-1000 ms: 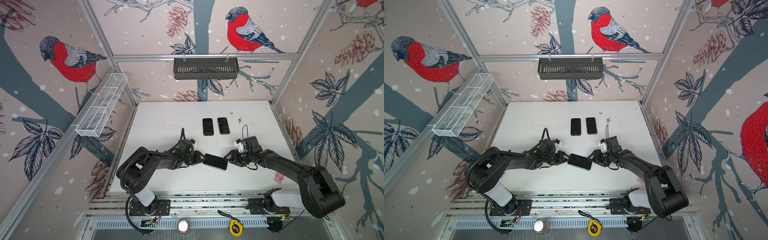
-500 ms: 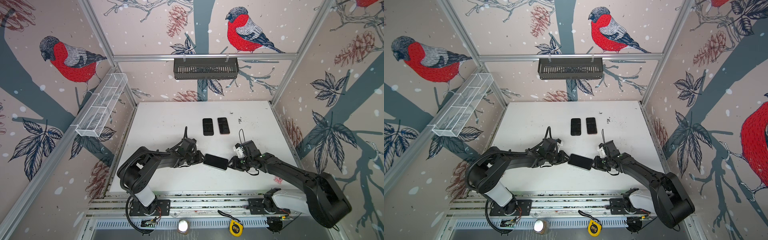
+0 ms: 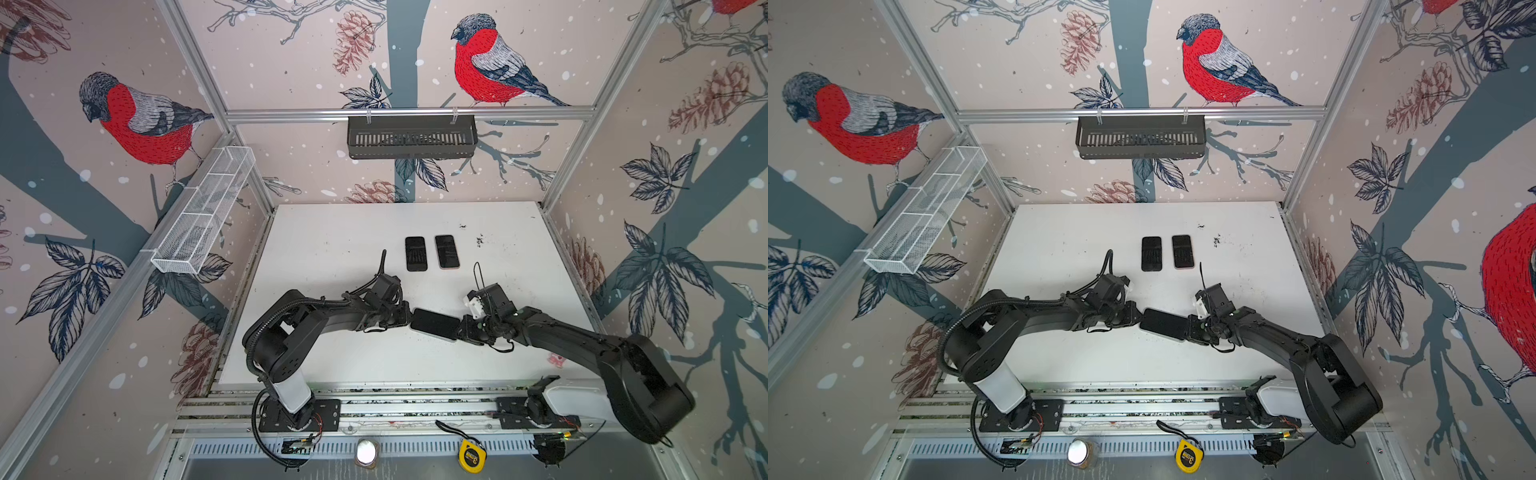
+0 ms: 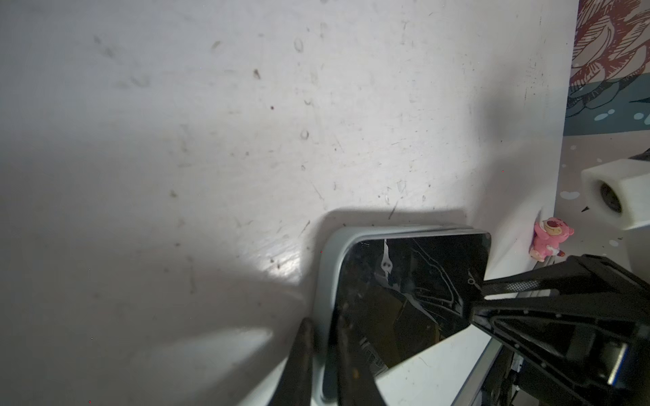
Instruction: Put the phone into the phone case
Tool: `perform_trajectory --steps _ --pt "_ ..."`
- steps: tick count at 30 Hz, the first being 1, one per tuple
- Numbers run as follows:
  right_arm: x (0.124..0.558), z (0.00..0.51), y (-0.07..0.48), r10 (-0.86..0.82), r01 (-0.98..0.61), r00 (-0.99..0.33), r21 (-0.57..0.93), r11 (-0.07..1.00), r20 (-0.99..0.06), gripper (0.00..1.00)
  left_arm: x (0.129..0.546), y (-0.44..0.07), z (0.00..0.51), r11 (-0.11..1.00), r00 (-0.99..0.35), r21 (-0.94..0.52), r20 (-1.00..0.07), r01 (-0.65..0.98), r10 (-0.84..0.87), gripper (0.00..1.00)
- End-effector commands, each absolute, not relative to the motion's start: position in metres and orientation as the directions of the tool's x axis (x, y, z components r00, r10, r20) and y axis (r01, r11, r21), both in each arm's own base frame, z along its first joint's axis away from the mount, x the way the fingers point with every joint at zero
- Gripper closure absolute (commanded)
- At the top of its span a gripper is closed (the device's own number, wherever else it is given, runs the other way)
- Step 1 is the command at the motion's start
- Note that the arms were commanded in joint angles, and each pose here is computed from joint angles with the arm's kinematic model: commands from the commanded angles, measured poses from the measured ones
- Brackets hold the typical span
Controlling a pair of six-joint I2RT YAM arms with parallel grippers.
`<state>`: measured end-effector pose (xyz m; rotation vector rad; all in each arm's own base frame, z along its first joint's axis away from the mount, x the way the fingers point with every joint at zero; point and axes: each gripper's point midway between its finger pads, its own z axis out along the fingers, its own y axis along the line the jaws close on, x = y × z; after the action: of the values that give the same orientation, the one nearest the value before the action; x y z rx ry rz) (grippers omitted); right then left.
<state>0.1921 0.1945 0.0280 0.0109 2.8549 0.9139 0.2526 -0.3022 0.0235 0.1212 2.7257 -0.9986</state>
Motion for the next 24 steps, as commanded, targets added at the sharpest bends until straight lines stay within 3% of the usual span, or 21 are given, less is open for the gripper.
perform_trajectory --steps 1,10,16,24 --pt "0.199 0.030 0.198 0.043 -0.068 -0.984 0.578 0.814 -0.175 0.81 0.239 -0.292 0.009 0.806 -0.981 -0.577 -0.195 0.133 0.022 0.88" --pt "0.199 0.031 0.201 0.015 -0.093 -0.983 0.563 0.821 -0.184 0.90 0.238 -0.292 0.011 0.806 -0.981 -0.576 -0.195 0.136 0.026 0.88" --pt "0.205 0.038 0.192 0.005 -0.113 -0.976 0.522 0.845 -0.219 0.76 0.238 -0.289 0.011 0.816 -0.980 -0.562 -0.195 0.135 0.028 0.86" --pt "0.205 0.040 0.187 0.014 -0.106 -0.975 0.516 0.850 -0.223 0.77 0.236 -0.285 0.009 0.830 -0.981 -0.543 -0.190 0.129 0.028 0.85"
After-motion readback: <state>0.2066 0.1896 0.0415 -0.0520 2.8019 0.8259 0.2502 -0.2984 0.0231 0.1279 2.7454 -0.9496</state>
